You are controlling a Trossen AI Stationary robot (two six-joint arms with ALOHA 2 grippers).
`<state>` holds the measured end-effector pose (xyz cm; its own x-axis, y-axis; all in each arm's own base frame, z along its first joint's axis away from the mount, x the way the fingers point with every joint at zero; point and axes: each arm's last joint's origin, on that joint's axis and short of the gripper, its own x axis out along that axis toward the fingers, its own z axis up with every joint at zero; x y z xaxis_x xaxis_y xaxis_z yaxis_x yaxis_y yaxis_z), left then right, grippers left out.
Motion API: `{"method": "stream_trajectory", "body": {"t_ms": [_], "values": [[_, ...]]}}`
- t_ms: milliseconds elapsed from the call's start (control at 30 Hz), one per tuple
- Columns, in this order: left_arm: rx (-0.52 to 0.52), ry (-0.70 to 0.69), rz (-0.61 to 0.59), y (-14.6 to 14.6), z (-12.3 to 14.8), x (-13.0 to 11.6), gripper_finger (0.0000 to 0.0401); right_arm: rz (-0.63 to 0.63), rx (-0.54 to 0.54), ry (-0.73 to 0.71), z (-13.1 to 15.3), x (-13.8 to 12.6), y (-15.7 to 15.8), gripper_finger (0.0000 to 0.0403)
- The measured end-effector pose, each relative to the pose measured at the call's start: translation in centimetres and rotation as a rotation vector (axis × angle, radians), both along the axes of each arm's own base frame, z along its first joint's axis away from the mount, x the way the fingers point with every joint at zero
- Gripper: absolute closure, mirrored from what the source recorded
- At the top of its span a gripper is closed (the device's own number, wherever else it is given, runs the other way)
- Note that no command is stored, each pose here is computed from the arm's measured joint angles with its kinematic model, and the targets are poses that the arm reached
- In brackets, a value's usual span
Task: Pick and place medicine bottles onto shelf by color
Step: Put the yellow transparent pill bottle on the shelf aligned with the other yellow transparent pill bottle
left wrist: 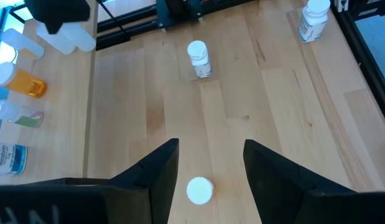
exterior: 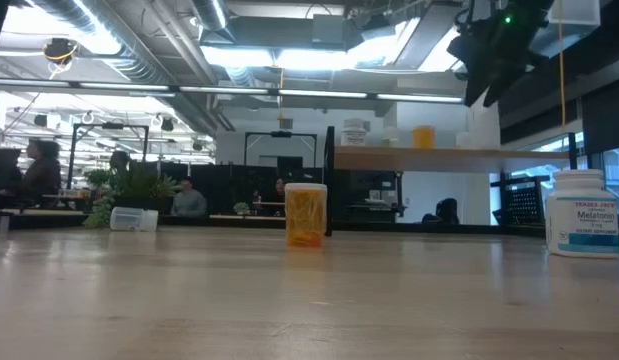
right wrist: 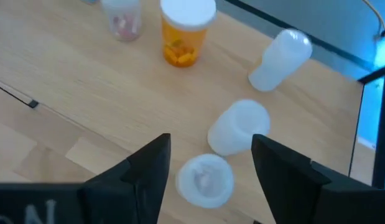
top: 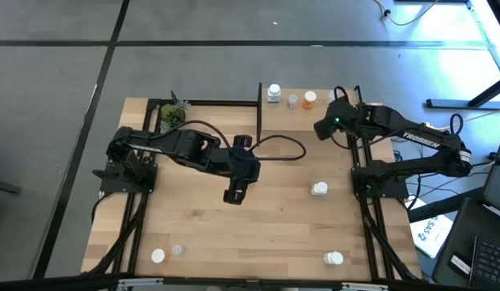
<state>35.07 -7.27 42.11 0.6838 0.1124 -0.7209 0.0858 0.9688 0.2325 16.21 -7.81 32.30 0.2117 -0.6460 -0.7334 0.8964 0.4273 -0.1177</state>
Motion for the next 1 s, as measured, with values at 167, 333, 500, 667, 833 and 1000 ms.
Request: {"method": "stream_trajectory", "body": {"t_ms": [167, 333, 500, 667, 833, 1000], "values": [[0.000, 0.018, 0.002, 0.0, -0.1, -0.1, 0.0227, 0.118, -0.005, 0.029, 1.6, 0.0, 0.9, 0.0178], [-0.002, 0.026, 0.005, 0.0, -0.2, -0.2, 0.0227, 0.325, 0.080, 0.053, 2.0, -0.2, 2.8, 0.0201], [0.001, 0.038, 0.006, 0.1, -0.3, -0.3, 0.0227, 0.436, 0.195, 0.080, 0.8, -0.6, 3.8, 0.0251], [0.001, 0.040, 0.007, 0.1, -0.3, -0.3, 0.0227, 0.435, 0.194, 0.092, -0.1, -0.4, 3.8, 0.0313], [0.001, 0.040, 0.007, 0.1, -0.3, -0.3, 0.0227, 0.396, 0.171, 0.132, -1.3, -0.4, 3.4, 0.0378], [0.001, 0.039, 0.007, 0.1, -0.3, -0.3, 0.0227, 0.377, 0.154, 0.159, -1.9, -0.4, 3.2, 0.0391]]}}
